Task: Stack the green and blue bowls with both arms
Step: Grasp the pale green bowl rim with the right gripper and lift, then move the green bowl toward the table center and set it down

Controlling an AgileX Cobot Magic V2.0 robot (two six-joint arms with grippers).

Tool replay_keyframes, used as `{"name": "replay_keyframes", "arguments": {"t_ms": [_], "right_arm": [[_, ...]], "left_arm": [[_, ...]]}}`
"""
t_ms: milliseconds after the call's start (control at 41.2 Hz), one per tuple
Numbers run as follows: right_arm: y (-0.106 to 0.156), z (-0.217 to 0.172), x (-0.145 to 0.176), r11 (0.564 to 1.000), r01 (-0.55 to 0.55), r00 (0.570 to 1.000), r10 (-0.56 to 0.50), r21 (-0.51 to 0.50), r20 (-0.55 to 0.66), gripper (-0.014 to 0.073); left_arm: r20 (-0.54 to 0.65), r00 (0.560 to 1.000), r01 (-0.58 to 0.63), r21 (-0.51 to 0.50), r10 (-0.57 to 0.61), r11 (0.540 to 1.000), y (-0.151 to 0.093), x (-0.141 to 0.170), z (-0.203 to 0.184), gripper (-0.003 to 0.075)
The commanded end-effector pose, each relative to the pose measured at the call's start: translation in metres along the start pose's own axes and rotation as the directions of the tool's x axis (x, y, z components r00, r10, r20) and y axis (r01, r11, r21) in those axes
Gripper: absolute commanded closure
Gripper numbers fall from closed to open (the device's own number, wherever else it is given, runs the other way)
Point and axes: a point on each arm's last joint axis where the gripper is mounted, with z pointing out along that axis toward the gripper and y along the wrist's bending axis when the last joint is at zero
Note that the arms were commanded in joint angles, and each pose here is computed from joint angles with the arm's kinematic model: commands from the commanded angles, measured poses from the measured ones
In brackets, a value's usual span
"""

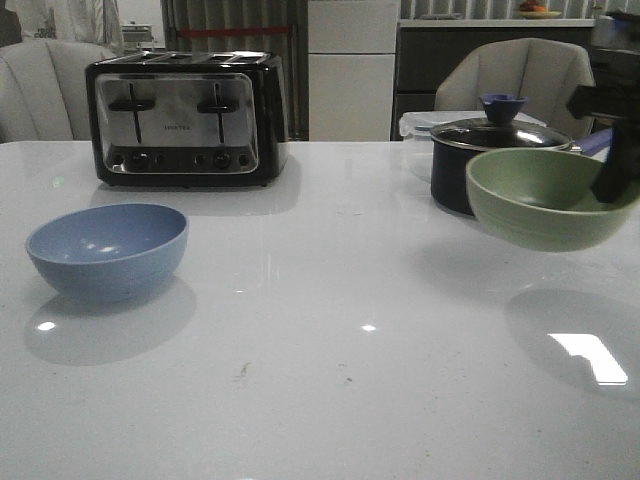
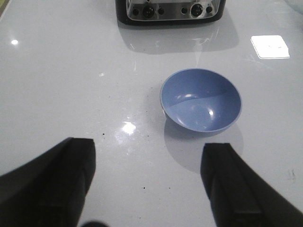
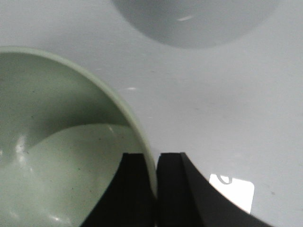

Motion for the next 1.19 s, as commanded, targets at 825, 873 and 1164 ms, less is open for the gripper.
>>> {"name": "replay_keyframes", "arguments": {"t_ms": [825,873,1164], "right_arm": [[0.164,0.047,0.038,0.907,0.362,0.922,-0.383,-0.214,-0.060,0.0356],[0.164,0.047,0.037,0.907,0.363,0.923,-0.382,-0.213,-0.055,0.0298],[0.166,0.008,0.033,0.899,0.383,0.923,-0.382,-0.212,0.046,0.0190]], "left_arm": [[0.093,0.996,0.003,-0.004,-0.002,1.000,0.000,-0.015,-0.004,0.0193],[0.093,0.996,0.003,-0.004,-0.002,1.000,0.000,-0.015,-0.004,0.0193],[0.093,0.996,0.005,-0.001,-0.005,1.000,0.000,-0.015,-0.004,0.0193]]}}
